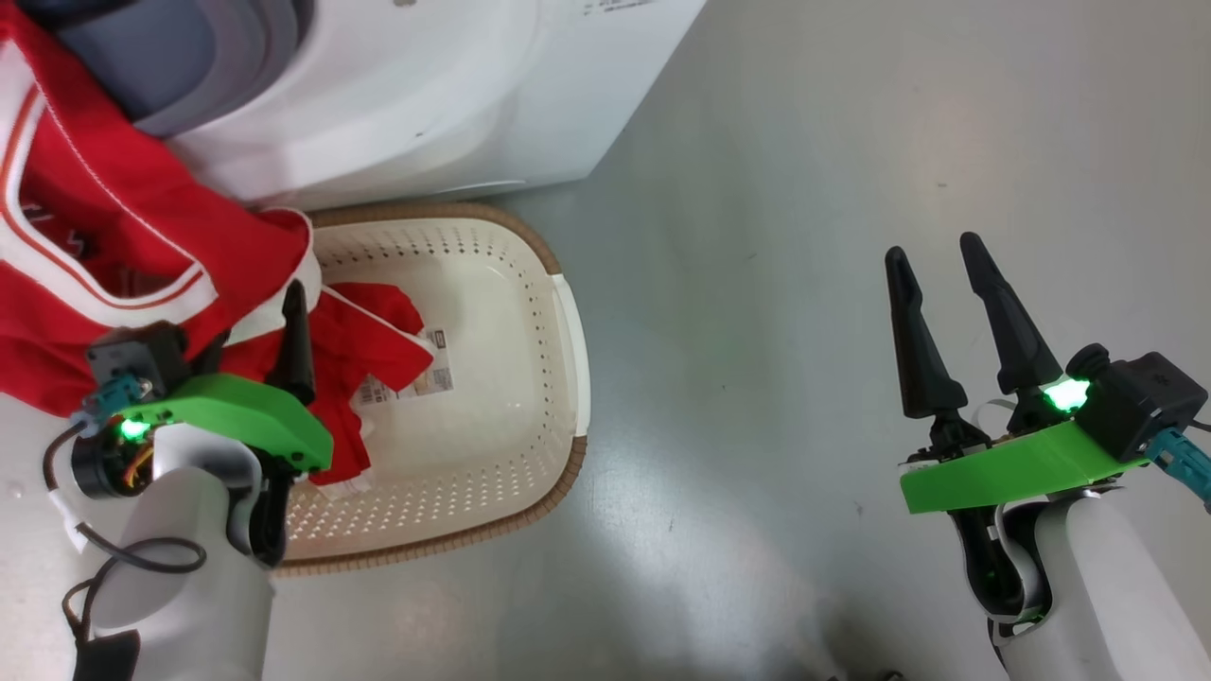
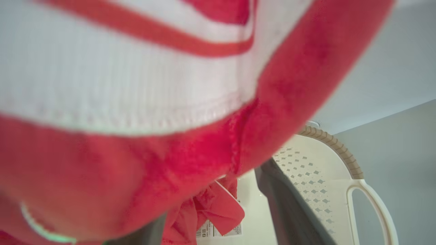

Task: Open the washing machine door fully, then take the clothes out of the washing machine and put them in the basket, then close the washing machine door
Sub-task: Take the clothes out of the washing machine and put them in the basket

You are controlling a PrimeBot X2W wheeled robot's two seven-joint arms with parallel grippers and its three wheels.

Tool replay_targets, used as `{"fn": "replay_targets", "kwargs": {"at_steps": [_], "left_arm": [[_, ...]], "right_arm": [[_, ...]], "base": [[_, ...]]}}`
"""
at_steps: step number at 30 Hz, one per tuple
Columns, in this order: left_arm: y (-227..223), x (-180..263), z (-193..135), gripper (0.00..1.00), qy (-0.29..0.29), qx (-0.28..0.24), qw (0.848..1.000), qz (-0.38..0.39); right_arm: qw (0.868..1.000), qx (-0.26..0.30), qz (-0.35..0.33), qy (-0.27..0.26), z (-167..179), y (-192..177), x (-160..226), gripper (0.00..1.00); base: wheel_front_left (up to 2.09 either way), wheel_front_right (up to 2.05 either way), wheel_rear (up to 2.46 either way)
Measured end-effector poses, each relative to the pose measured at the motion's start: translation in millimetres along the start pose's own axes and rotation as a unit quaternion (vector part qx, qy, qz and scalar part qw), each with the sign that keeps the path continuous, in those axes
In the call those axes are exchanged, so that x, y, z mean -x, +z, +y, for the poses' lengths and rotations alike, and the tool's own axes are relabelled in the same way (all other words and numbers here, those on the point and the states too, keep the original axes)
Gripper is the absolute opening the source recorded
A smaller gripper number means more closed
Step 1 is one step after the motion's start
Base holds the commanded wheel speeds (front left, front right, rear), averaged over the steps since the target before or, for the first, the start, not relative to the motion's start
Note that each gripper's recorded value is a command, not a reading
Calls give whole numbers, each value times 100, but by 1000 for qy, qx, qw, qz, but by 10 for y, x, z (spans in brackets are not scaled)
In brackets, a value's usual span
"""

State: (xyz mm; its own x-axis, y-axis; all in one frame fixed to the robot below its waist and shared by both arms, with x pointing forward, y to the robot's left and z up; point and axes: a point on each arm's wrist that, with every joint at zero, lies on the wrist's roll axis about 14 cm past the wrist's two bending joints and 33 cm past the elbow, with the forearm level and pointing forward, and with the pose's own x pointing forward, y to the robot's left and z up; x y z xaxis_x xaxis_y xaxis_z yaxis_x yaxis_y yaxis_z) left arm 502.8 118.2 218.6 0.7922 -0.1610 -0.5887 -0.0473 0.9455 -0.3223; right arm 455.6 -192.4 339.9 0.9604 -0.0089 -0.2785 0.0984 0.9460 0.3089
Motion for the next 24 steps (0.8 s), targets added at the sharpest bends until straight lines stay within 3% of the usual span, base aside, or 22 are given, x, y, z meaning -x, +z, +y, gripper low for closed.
{"fn": "replay_targets", "kwargs": {"at_steps": [24], "left_arm": [[735, 663, 160, 100, 22, -3, 990, -142]], "right_arm": [[999, -1, -30, 33, 255, 256, 43, 100]], "base": [[0, 0, 0]]}}
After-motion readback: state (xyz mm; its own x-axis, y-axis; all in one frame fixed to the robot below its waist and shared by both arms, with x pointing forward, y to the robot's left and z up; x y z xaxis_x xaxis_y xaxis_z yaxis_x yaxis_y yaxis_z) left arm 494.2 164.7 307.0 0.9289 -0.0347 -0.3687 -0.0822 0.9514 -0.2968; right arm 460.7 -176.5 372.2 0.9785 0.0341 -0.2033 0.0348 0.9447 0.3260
